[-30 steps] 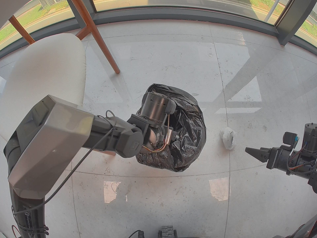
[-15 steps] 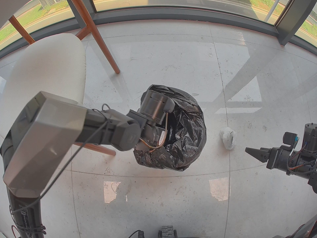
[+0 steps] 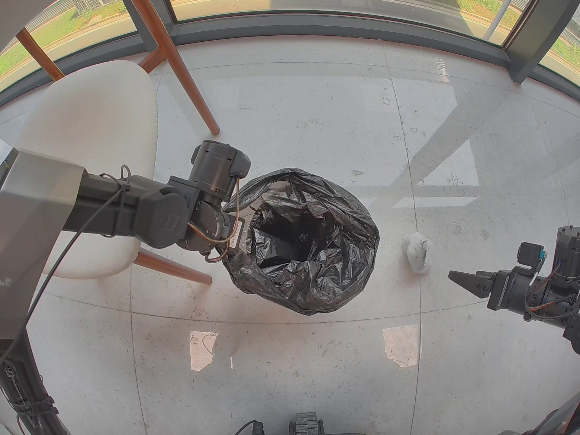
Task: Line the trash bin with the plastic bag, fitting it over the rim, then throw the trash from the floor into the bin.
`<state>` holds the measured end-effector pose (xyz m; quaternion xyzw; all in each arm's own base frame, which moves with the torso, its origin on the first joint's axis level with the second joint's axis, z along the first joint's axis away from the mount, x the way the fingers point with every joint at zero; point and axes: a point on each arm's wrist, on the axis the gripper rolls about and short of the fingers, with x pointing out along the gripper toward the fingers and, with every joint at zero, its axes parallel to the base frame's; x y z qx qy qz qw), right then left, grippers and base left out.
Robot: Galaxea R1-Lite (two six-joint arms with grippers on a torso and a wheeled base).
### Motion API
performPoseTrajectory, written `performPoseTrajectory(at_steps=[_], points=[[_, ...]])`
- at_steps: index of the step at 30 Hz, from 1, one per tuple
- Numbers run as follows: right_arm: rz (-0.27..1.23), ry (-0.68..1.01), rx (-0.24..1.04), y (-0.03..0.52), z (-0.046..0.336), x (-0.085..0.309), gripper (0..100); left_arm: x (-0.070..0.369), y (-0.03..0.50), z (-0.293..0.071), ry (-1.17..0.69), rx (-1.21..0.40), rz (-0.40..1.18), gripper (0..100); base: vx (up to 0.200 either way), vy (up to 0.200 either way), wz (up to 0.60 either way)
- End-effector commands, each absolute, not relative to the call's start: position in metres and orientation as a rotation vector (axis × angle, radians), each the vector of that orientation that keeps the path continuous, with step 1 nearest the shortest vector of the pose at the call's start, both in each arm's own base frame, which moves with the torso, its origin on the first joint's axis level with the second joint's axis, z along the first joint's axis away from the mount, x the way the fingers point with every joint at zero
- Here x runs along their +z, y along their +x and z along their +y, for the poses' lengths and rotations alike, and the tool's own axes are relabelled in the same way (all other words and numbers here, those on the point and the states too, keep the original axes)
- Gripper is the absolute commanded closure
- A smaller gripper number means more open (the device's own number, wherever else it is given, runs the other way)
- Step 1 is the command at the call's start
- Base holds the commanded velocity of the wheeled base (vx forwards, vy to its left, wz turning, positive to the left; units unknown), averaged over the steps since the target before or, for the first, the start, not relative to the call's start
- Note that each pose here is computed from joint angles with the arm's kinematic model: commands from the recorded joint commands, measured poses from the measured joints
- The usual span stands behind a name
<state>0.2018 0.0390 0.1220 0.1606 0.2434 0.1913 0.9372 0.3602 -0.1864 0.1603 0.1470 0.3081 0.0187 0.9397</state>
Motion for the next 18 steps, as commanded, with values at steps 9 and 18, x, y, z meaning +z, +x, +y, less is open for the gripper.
performPoseTrajectory(at_steps=[9, 18], points=[[0.492, 0.329, 0.391, 0.201, 0.039, 0.123, 0, 0.136, 0.382, -0.190, 0.260, 0.043, 0.540, 100, 0.000, 0.000, 0.00], [0.494, 0.331, 0.386, 0.200, 0.038, 0.122, 0, 0.125, 0.378, -0.189, 0.272, 0.040, 0.574, 0, 0.000, 0.000, 0.00]])
